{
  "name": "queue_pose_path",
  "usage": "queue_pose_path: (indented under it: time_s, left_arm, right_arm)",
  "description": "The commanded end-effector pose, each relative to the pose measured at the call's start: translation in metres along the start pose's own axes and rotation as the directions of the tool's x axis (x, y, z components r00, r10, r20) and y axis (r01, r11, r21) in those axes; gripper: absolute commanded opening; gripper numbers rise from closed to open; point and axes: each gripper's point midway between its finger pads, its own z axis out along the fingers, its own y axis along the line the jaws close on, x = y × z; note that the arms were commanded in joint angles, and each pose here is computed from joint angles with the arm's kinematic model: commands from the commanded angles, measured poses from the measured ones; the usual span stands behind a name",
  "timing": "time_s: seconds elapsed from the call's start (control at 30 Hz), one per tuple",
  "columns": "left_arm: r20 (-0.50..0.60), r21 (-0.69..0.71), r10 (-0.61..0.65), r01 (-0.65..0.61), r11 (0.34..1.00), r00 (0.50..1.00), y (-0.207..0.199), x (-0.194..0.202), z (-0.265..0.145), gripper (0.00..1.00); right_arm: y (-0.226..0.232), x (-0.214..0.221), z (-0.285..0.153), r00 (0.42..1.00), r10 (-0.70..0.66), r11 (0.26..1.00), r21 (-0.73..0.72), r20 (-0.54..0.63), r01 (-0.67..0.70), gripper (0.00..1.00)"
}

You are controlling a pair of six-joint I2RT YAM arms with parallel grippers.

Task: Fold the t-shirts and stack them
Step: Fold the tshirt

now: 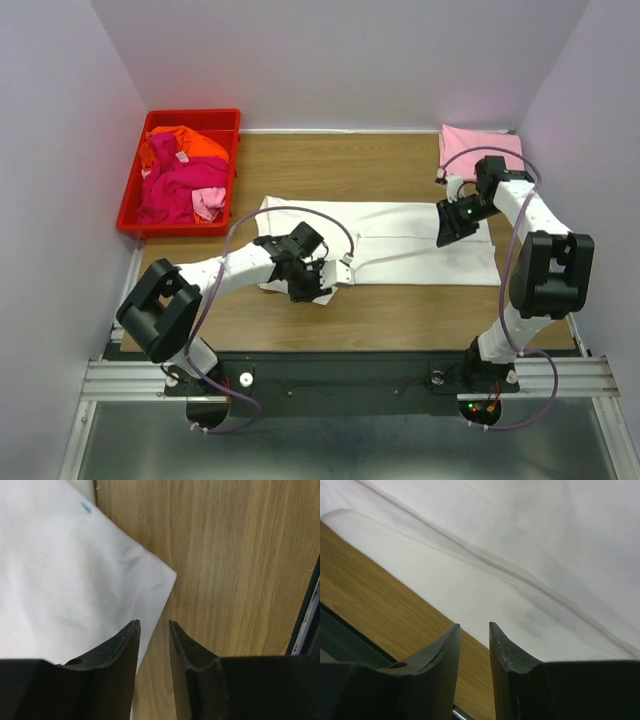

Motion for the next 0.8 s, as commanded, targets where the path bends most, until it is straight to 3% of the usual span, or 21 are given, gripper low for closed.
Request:
queue_pose_path:
  time_s: [0.0, 0.13, 0.27, 0.33, 0.47, 0.53, 0.77]
  left_arm:
    - [0.063, -0.024, -0.015, 0.016, 1.000, 0.998, 0.014, -0.001, -0.033, 0.40]
    - [0.161, 0.000, -0.176, 0.178, 0.984, 0.971, 0.039, 0.021, -0.083, 0.41]
    - [0.224, -0.037, -0.281, 0.296, 0.954, 0.933, 0.055, 0.047, -0.121, 0.43]
    - [0.250, -0.074, -0.341, 0.369, 0.926, 0.906, 0.065, 0.064, -0.133, 0.44]
    - [0.308, -0.106, -0.417, 0.466, 0.878, 0.855, 0.078, 0.080, -0.150, 0.44]
    - [0.326, -0.110, -0.437, 0.493, 0.863, 0.838, 0.082, 0.082, -0.153, 0.44]
    - [0.349, -0.133, -0.487, 0.557, 0.820, 0.801, 0.087, 0.100, -0.157, 0.44]
  right_arm:
    - [0.052, -0.008, -0.002, 0.998, -0.048, 0.994, -0.092, 0.051, 0.053, 0.35]
    - [0.123, -0.003, 0.023, 0.996, -0.073, 0.954, -0.287, 0.050, 0.084, 0.39]
    - [0.179, -0.019, 0.043, 0.986, -0.036, 0.916, -0.389, 0.163, 0.098, 0.48]
    - [0.213, -0.009, 0.058, 0.980, -0.102, 0.900, -0.404, 0.173, 0.165, 0.52]
    - [0.258, -0.010, 0.098, 0.938, -0.274, 0.895, -0.303, 0.211, 0.329, 0.52]
    - [0.279, -0.001, 0.115, 0.889, -0.411, 0.855, -0.253, 0.205, 0.453, 0.49]
    - [0.297, -0.019, 0.159, 0.783, -0.599, 0.788, -0.050, 0.171, 0.614, 0.45]
